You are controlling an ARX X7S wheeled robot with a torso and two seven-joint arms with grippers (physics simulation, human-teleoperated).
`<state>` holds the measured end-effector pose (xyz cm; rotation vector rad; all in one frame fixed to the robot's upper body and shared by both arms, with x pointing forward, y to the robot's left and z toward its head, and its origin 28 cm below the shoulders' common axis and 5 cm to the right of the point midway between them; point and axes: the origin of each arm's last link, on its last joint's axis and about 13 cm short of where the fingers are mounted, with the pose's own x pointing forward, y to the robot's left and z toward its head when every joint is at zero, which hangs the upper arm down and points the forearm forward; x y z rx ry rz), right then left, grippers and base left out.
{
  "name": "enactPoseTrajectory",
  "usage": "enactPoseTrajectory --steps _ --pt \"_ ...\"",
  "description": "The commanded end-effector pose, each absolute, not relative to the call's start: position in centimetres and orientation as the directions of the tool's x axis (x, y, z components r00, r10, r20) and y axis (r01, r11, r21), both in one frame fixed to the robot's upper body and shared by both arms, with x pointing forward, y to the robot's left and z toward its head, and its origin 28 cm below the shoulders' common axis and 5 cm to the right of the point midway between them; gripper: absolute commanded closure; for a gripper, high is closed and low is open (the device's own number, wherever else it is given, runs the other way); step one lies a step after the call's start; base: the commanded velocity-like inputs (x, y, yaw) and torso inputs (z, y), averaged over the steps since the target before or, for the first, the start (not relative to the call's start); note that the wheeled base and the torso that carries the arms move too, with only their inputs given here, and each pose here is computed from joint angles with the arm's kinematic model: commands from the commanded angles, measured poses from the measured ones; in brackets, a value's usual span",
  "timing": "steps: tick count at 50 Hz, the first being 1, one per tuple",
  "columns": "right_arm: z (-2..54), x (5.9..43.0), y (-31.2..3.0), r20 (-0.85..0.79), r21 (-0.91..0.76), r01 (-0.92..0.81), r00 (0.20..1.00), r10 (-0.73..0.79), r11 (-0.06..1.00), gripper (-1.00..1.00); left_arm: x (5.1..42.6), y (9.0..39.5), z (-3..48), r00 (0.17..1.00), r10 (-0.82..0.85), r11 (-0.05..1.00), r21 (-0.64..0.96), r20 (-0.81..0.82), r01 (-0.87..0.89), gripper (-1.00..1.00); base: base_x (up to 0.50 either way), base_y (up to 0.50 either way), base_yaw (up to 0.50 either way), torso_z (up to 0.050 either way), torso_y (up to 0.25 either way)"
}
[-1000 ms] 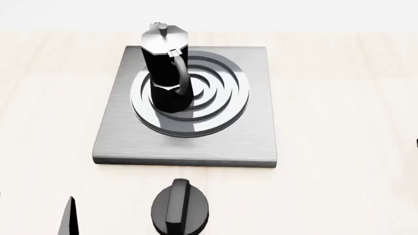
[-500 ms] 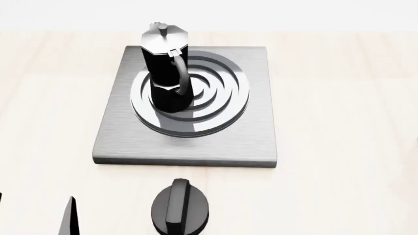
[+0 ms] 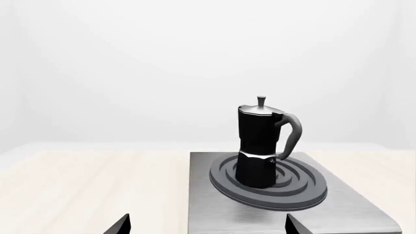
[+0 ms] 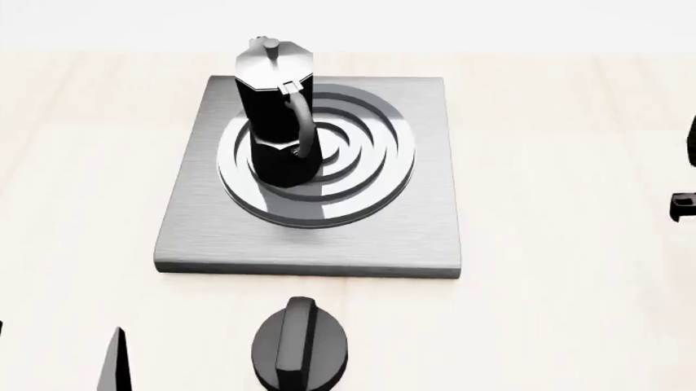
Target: Put both moka pots on the stove.
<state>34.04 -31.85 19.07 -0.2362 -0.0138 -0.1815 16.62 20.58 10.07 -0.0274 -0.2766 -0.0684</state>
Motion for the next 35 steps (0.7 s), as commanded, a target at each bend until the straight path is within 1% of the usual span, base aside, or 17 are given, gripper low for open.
enactPoseTrajectory --steps 1,15,21,24,35 --pt "22.6 35.2 -29.6 0.167 -0.252 0.139 0.981 -0.098 0.958 1.00 16.6 20.6 10.1 0.959 -0.063 0.997 -0.019 0.275 0.071 -1.00 0.00 0.00 0.00 0.000 0.000" --pt "23.5 36.4 -26.9 0.169 -0.256 0.036 0.986 0.008 0.966 1.00 16.6 20.7 10.2 0.959 -0.063 0.997 -0.021 0.276 0.072 -1.00 0.00 0.00 0.00 0.000 0.000" --pt "23.7 36.7 -26.0 0.178 -0.237 -0.073 0.977 0.117 0.969 1.00 16.6 20.6 10.2 0.959 -0.065 0.997 -0.021 0.276 0.073 -1.00 0.00 0.00 0.00 0.000 0.003" --pt "24.0 36.6 -25.6 0.180 -0.229 -0.117 0.970 0.160 0.966 1.00 16.6 20.7 10.2 0.959 -0.061 0.997 -0.022 0.277 0.070 -1.00 0.00 0.00 0.00 0.000 0.000" --pt "24.2 36.4 -24.9 0.197 -0.208 -0.198 0.951 0.239 0.958 1.00 16.5 20.7 10.3 0.958 -0.061 0.997 -0.022 0.279 0.070 -1.00 0.00 0.00 0.00 0.000 0.000"
